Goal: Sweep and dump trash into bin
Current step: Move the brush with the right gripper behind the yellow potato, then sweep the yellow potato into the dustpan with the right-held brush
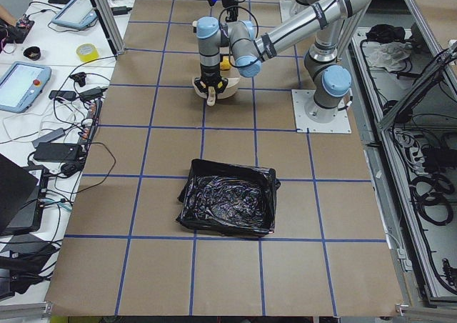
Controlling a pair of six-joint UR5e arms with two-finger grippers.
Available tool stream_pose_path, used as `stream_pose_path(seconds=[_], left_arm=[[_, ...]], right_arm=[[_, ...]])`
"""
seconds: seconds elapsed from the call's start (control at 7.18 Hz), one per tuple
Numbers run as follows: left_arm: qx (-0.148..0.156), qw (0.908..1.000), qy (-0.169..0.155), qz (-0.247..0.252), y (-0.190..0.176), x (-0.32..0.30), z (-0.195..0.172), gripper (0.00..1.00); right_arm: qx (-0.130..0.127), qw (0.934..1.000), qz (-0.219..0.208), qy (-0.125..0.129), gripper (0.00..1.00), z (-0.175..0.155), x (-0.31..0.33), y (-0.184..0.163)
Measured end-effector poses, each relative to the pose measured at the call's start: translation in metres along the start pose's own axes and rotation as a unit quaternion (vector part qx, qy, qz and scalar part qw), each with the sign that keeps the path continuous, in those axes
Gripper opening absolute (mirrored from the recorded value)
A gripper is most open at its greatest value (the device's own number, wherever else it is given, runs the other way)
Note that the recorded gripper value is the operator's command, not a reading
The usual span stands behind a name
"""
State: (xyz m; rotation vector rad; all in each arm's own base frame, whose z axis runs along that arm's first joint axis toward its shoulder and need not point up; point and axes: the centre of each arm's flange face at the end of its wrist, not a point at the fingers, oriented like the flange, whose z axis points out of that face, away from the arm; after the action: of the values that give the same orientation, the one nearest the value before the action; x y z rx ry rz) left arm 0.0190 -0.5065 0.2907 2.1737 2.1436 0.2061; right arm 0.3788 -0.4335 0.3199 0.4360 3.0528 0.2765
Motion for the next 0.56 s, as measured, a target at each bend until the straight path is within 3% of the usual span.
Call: stream_pose_path(seconds=[0.56], left_arm=[[0.008, 0.9998, -0.003, -0.017, 0.004, -0.009, 0.005, 0.00]], right_arm=[[0.020, 0.9996, -0.013, -0.016, 0.00, 0.067, -0.003, 0.037]])
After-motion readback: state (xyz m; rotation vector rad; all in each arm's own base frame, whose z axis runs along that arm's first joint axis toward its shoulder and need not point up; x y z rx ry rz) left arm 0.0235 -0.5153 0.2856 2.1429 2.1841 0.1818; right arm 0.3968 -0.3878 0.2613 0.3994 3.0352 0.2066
